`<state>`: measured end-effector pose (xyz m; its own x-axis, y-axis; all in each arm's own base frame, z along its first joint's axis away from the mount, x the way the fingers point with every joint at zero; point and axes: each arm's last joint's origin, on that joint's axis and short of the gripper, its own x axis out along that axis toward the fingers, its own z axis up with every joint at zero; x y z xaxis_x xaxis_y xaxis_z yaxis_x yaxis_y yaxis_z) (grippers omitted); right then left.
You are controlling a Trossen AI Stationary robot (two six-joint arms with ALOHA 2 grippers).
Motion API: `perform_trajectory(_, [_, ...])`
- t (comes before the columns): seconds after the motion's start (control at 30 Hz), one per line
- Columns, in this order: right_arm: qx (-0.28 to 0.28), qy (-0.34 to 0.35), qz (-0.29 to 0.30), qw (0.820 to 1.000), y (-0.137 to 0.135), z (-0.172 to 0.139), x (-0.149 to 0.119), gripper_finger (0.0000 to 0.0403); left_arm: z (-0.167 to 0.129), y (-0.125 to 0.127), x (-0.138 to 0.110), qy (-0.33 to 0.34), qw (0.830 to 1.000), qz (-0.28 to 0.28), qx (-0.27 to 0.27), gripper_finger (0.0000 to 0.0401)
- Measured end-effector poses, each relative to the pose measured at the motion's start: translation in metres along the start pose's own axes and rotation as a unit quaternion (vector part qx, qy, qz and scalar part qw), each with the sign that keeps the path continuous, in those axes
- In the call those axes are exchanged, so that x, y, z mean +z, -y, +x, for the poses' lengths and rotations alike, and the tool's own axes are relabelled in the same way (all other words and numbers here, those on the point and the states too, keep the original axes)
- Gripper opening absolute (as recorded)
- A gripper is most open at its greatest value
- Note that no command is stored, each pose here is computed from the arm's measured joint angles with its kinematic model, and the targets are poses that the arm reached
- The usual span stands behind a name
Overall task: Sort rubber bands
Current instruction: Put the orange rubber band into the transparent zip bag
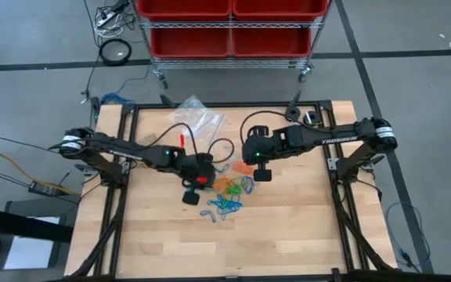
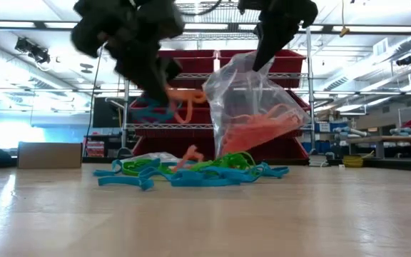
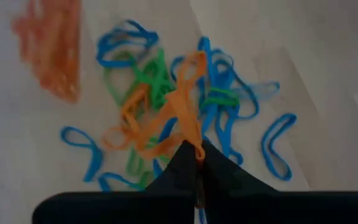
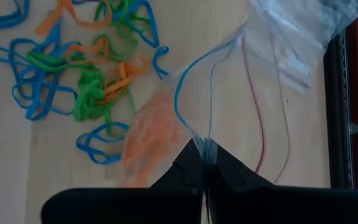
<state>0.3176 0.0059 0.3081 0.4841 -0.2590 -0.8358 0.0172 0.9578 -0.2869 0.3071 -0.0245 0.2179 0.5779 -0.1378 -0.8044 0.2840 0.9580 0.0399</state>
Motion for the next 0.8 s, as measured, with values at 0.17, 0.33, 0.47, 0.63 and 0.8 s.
perform_trajectory(0.17, [0.0,0.003,0.001,1.0,-0.001,-0.001,0.001,0.0,0.019,0.01,-0.02,0.023,0.999,-0.025,-0.003,0.0038])
perform_trajectory(0.33, [0.002,0.003,-0.001,1.0,-0.003,-0.001,0.001,0.0,0.029,0.018,-0.044,-0.008,0.998,-0.058,-0.019,0.0096])
perform_trajectory(0.47, [0.002,0.002,-0.001,1.0,-0.002,-0.001,0.0,0.0,0.036,0.024,-0.059,-0.011,0.996,-0.08,-0.03,0.0146])
perform_trajectory(0.63, [0.001,0.008,0.0,1.0,-0.002,-0.001,0.002,0.0,0.039,0.025,-0.062,0.017,0.996,-0.083,-0.024,0.017])
perform_trajectory(0.8, [0.001,0.01,0.001,1.0,-0.002,-0.001,0.002,0.0,0.039,0.024,-0.059,0.03,0.996,-0.079,-0.014,0.016])
